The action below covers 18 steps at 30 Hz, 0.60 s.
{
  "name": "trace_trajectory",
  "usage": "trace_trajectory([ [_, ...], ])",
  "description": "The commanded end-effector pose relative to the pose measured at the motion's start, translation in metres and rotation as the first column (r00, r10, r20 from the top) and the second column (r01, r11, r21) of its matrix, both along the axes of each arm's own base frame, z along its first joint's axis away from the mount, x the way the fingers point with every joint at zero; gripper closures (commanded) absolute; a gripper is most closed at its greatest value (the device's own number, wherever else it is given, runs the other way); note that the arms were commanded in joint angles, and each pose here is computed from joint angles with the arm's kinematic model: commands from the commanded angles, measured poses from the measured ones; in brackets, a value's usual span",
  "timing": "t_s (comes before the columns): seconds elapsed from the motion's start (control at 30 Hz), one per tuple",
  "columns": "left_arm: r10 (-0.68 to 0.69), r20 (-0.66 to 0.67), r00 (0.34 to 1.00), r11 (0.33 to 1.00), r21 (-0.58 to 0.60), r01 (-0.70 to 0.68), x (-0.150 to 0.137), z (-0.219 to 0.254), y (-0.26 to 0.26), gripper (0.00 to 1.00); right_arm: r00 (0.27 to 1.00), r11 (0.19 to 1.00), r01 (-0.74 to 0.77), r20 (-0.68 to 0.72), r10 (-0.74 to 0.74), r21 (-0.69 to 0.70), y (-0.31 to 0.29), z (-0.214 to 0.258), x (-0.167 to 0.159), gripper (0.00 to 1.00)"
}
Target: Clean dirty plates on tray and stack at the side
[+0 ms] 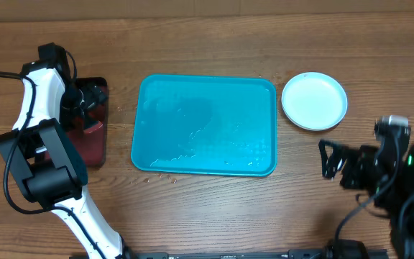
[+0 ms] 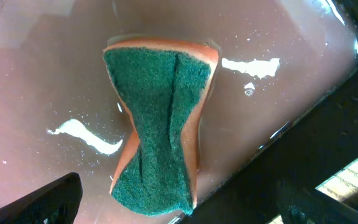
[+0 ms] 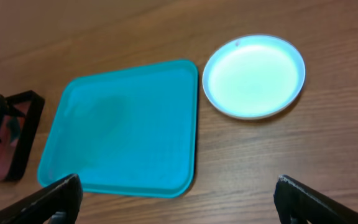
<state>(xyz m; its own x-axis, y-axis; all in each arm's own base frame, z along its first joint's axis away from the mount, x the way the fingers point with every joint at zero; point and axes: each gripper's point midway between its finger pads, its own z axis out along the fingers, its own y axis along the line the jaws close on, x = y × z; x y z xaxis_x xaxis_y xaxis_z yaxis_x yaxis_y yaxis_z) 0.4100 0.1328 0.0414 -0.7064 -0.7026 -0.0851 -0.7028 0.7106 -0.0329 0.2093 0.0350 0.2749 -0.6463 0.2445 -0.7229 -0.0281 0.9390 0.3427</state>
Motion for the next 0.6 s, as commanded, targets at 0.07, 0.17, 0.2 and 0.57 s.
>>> trace_trajectory([
  [0.07,0.004,0.02,1.0,1.0,-0.004,-0.004,0.005,0.005,0.002,0.0,1.0,1.0,-0.025,0.007,0.025,0.01,0.006,-0.04,-0.014,0.0],
  [0.17,0.004,0.02,1.0,1.0,-0.004,-0.004,0.005,0.005,0.002,0.0,0.999,0.999,-0.03,0.038,0.03,0.01,0.006,-0.05,-0.009,0.0],
  [0.2,0.003,0.021,1.0,1.0,-0.004,-0.003,0.005,0.005,0.001,0.0,0.997,0.999,-0.031,0.068,0.03,0.008,0.006,-0.05,-0.006,0.0],
  [0.57,0.003,0.02,1.0,1.0,-0.004,-0.003,0.005,0.005,0.002,0.0,0.943,0.994,-0.106,0.318,0.101,-0.001,0.02,-0.068,0.001,0.0],
])
